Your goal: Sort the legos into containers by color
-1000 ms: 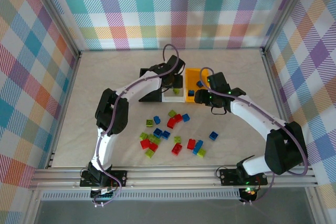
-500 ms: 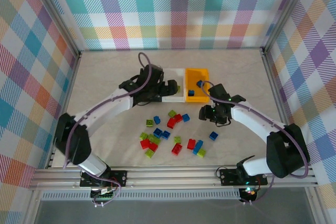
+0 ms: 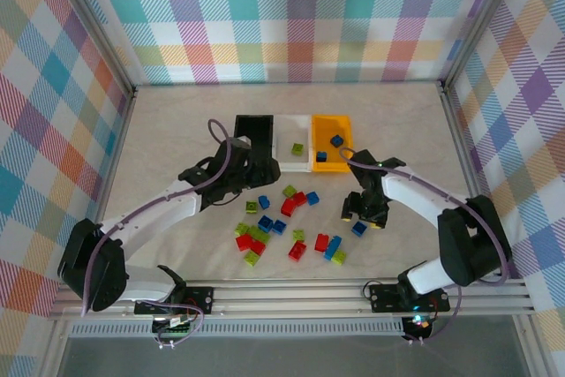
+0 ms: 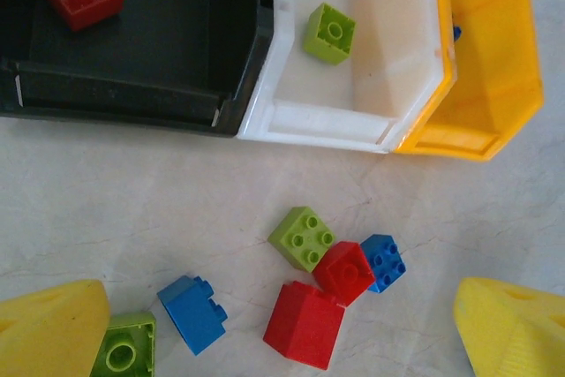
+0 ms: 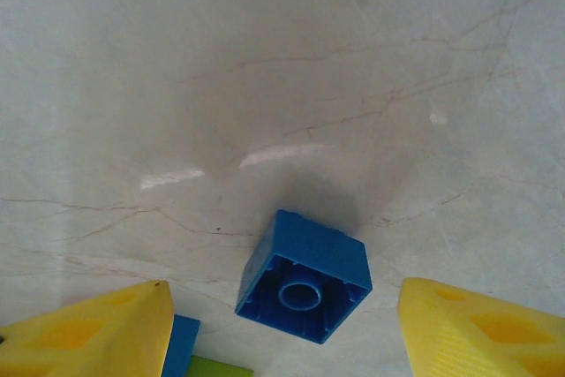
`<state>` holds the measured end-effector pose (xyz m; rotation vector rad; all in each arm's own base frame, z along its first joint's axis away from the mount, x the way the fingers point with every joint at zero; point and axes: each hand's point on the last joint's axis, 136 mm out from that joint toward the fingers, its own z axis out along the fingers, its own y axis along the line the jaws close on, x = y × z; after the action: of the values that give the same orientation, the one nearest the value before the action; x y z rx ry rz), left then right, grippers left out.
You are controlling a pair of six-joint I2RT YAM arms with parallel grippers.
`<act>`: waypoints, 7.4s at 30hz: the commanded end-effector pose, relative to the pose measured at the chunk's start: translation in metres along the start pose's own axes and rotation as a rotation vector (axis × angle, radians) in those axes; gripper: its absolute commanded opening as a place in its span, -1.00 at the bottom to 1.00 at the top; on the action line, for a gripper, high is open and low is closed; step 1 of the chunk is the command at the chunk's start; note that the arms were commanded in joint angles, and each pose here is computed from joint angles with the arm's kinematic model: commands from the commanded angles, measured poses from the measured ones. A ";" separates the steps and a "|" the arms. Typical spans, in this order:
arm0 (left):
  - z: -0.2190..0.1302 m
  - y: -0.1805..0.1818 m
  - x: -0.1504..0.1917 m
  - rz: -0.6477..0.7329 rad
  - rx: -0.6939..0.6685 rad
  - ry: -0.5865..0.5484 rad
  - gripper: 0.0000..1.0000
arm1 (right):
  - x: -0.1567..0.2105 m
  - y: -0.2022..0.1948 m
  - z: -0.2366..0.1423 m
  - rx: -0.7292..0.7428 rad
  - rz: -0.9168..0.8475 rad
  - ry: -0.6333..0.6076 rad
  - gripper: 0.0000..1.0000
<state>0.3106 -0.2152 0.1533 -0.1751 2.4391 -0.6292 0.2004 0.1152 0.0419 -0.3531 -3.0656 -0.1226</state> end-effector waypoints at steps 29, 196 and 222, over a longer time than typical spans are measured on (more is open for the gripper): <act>-0.015 0.027 -0.013 -0.069 0.007 -0.049 1.00 | -0.025 0.033 -0.024 -0.080 -0.067 -0.016 -0.22; -0.038 0.033 0.017 -0.025 -0.027 -0.011 1.00 | -0.066 0.149 0.029 -0.033 -0.569 -0.379 -0.07; -0.040 0.037 0.015 -0.096 0.043 0.005 1.00 | -0.206 0.115 -0.084 -0.102 -0.203 -0.588 -0.38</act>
<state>0.2771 -0.1698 0.1512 -0.2805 2.4412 -0.6865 0.4230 0.1765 0.1401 -0.0309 -3.7474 -0.2730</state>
